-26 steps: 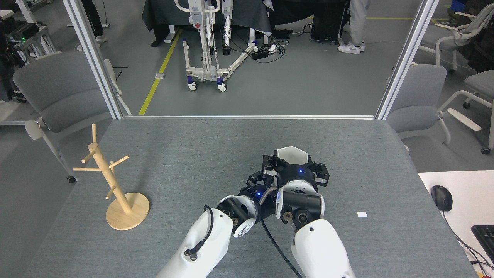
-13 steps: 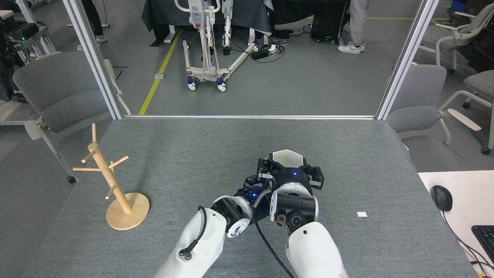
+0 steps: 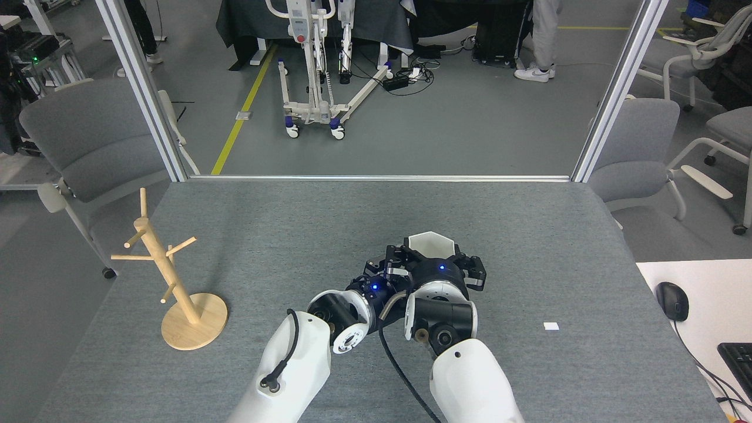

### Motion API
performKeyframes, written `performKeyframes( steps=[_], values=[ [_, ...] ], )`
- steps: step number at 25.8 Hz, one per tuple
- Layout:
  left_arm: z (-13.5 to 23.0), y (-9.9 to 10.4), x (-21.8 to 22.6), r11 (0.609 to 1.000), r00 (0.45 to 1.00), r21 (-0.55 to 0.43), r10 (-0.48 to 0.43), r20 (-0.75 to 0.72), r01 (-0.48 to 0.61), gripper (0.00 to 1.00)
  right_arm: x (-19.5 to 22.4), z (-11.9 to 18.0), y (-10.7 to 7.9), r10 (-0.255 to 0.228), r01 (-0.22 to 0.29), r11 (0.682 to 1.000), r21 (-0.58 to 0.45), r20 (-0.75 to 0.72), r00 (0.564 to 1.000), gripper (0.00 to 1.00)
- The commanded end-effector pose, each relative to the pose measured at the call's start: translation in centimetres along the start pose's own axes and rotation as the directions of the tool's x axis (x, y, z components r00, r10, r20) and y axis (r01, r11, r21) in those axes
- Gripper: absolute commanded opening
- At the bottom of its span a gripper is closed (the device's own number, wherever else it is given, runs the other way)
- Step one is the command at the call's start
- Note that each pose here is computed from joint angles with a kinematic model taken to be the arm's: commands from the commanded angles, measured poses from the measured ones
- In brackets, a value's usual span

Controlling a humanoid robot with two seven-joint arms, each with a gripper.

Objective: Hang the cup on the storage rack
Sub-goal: 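Grasp the cup rim with the left gripper beside the right gripper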

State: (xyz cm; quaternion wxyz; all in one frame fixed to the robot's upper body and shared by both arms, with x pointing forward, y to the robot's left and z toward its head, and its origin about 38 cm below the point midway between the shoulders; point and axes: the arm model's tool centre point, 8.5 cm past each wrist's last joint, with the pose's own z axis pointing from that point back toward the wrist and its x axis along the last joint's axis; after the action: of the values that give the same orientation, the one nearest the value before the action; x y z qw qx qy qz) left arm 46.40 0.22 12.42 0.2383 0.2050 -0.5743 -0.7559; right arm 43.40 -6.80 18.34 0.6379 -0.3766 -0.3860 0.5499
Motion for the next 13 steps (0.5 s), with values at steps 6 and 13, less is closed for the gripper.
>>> performKeyframes(
  steps=[6, 13],
  values=[
    [0.19, -0.8, 0.22, 1.0, 1.0, -0.017, 0.004, 0.011, -0.004, 0.0, -0.04, -0.01, 0.01, -0.003, 0.003, 1.0, -0.005, -0.003, 1.0, 0.11],
    [0.2, -1.12, 0.16, 1.0, 1.0, -0.029, 0.005, 0.012, -0.005, 0.0, 0.07, -0.03, 0.14, -0.001, 0.001, 1.0, -0.003, -0.005, 1.0, 0.11]
  ],
)
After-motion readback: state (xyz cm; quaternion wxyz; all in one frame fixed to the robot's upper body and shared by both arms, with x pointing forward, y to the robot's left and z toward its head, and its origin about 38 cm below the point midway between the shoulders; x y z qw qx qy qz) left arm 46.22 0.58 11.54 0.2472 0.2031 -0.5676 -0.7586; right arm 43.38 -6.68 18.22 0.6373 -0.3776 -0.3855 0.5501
